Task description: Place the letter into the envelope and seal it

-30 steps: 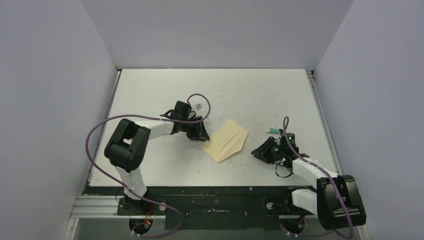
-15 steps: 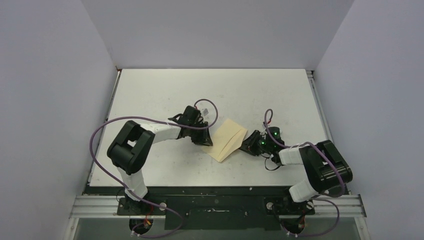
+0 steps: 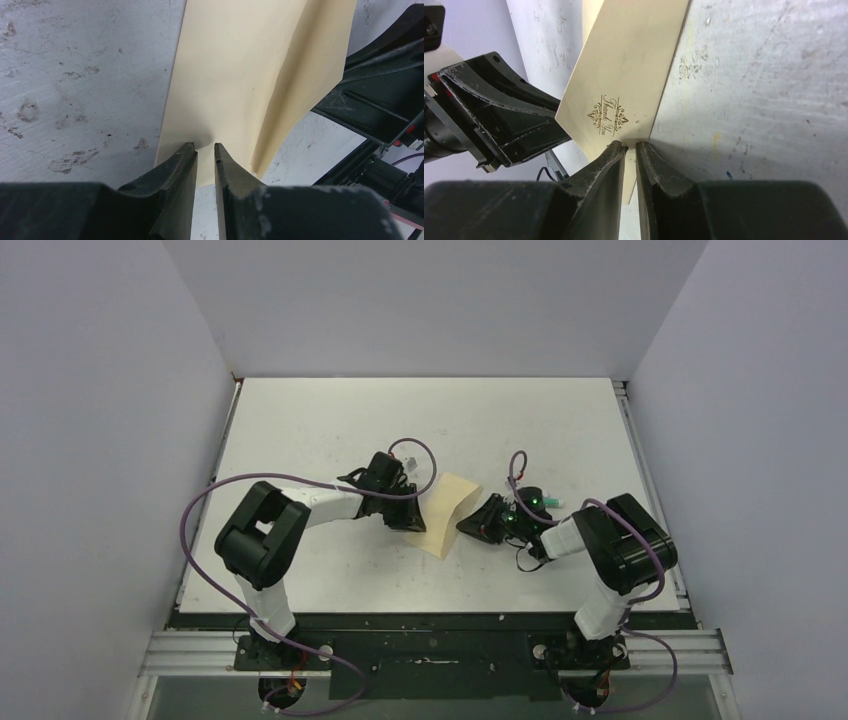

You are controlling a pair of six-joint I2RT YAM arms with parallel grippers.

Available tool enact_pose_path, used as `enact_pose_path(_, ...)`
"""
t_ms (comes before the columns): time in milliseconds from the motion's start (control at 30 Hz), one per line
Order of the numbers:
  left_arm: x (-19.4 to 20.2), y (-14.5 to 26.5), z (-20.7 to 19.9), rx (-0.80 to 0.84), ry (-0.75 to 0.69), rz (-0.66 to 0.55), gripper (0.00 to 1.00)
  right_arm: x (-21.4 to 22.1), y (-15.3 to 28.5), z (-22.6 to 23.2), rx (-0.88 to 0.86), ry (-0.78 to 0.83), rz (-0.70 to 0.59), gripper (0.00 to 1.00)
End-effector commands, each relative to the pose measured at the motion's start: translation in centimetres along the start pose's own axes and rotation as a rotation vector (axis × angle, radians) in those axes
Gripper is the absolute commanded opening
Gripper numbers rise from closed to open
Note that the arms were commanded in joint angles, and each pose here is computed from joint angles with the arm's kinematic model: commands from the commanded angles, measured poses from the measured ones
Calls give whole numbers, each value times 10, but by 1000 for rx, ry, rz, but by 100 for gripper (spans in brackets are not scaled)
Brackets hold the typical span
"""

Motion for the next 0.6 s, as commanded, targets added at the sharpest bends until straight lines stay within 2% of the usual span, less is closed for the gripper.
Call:
enact_pose_path(0,20,-10,20,-117,2,75,19,-4,-10,-2,24,14,-17,17)
enact_pose_path(333,19,-12,19,-114,7,76,19,-7,-18,9,-11,-15,21,13)
enact_pose_path(567,18,-14,21,-134,19,78,18,-8,-22,17,63,-68,85,12)
Point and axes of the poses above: each gripper's point midway between its finger pads, its own y axis back along the fingers, its own z axis along the line the jaws close on, x = y × z, the point moved 7 cm from there along y, back along the fingers, and after that the axes turned 1 degree about y, right-handed, at the moved point
